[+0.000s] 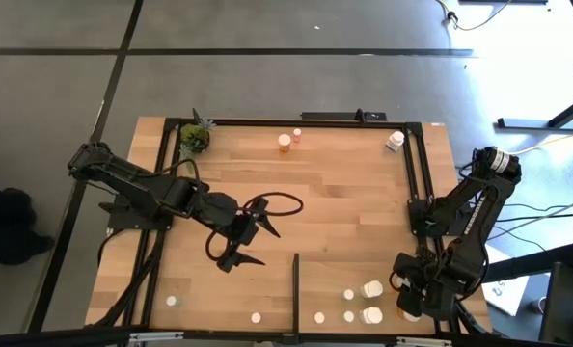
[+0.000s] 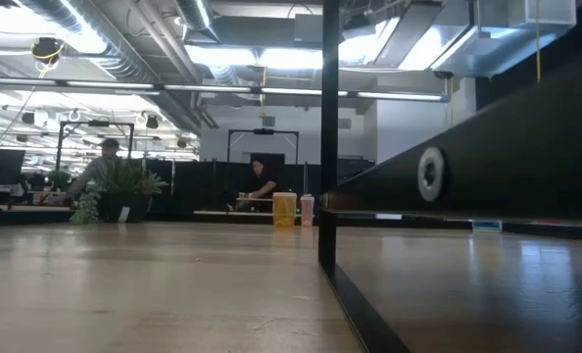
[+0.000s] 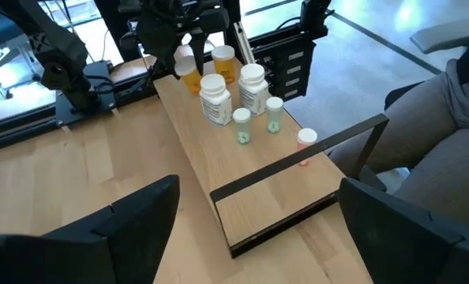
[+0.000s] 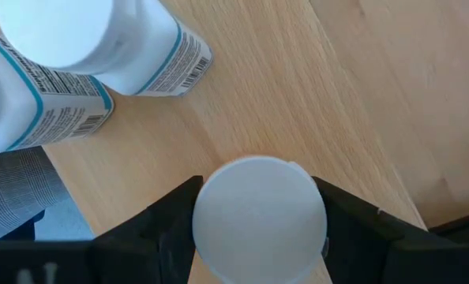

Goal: Pick and place medicine bottles onto shelf by color
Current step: Put the bottom orange pill bottle on the shelf aligned with the other orange pill bottle

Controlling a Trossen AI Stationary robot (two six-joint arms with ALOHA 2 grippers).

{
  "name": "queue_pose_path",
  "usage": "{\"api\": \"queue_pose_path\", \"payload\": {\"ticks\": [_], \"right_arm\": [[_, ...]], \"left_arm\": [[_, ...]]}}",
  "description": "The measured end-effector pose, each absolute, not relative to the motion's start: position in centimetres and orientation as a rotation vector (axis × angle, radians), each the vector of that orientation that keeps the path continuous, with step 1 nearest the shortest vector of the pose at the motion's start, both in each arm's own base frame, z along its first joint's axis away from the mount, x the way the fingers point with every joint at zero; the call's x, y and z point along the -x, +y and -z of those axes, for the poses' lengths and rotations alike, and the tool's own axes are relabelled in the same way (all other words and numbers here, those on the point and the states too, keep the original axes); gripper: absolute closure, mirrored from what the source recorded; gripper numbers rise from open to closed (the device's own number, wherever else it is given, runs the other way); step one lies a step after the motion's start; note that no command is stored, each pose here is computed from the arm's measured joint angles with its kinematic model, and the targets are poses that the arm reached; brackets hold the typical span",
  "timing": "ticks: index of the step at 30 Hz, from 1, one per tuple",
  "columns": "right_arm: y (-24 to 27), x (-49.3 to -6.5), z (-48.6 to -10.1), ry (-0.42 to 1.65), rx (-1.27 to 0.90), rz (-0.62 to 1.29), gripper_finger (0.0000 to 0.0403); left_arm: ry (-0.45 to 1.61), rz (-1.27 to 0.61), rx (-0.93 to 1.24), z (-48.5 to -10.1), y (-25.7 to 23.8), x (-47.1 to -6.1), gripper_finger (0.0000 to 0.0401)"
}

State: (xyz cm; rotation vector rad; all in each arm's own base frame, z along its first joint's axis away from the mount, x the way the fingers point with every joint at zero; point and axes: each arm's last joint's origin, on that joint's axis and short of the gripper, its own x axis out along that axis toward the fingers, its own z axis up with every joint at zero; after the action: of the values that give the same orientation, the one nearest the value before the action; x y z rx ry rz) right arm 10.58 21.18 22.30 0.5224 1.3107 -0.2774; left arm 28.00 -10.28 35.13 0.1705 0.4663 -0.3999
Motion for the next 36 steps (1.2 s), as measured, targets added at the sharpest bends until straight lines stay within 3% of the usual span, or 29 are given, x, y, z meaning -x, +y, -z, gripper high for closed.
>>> {"api": "queue_pose_path", "payload": {"ticks": [36], "right_arm": [[21.52,-10.88,-22.43,1.256,-0.554,0.252,0.0182]], "left_arm": [[0.469,0.395,-0.156,-35.13,-10.28,-28.01,0.006]]}}
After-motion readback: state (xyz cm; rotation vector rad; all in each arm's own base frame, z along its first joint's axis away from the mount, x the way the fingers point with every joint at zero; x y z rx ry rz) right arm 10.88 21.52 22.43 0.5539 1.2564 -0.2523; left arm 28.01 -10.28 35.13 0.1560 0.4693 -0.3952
